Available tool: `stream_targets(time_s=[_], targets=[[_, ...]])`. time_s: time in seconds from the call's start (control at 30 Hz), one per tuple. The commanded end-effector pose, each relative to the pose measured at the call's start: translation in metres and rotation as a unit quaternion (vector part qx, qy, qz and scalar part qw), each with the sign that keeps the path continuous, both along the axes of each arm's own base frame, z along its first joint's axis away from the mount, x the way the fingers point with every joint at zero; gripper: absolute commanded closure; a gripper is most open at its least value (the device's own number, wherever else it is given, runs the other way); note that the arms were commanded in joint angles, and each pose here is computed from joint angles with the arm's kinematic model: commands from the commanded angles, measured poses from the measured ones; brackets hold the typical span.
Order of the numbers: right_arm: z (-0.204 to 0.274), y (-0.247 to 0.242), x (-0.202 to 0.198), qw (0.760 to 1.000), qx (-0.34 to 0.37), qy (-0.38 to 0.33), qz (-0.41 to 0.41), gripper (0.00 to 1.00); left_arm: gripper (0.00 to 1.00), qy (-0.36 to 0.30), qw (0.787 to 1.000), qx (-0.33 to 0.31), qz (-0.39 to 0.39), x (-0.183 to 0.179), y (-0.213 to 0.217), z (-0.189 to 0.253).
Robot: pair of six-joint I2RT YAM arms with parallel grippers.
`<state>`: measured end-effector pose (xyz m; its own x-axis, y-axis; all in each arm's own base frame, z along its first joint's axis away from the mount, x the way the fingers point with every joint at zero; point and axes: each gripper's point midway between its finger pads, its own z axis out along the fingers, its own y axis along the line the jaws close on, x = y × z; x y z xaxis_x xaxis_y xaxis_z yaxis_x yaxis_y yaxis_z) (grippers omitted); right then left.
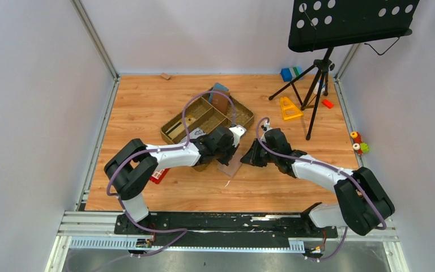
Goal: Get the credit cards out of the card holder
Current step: Open the card holder at the center of the board.
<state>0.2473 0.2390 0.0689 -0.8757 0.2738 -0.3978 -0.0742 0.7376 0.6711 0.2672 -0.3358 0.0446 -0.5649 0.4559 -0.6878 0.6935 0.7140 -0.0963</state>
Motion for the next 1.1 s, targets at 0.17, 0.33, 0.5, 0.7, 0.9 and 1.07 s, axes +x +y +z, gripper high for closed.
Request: stream_targets(time_s=[0.17, 0.33, 0.5, 0.7, 0.9, 1.07], targets=[[-0.007, 0.019, 0.013, 1.0, -0.021, -0.011, -0.009, 0.98, 1.0, 0.039, 0.997, -0.06, -0.023, -0.019, -0.008, 0.014], [-0.033, 0.019, 0.011, 0.999, -0.032, 0.008, -0.008, 0.99, 1.0, 0.061, 0.994, -0.09, -0.021, -0.022, -0.009, 0.019], [-0.062, 0.013, 0.004, 0.998, -0.055, 0.04, -0.015, 1.0, 1.0, 0.04, 0.997, -0.066, 0.011, -0.011, 0.005, 0.016], [-0.074, 0.006, -0.002, 0.996, -0.07, 0.046, -0.025, 1.0, 1.0, 0.01, 0.998, -0.046, 0.047, -0.001, 0.021, 0.02], [-0.077, 0.002, -0.005, 0.995, -0.078, 0.048, -0.03, 1.0, 1.0, 0.013, 0.992, -0.053, 0.109, 0.011, 0.047, 0.023], [-0.07, 0.007, -0.002, 0.996, -0.071, 0.041, -0.021, 1.0, 1.0, 0.025, 0.992, -0.057, 0.109, 0.012, 0.047, 0.02]])
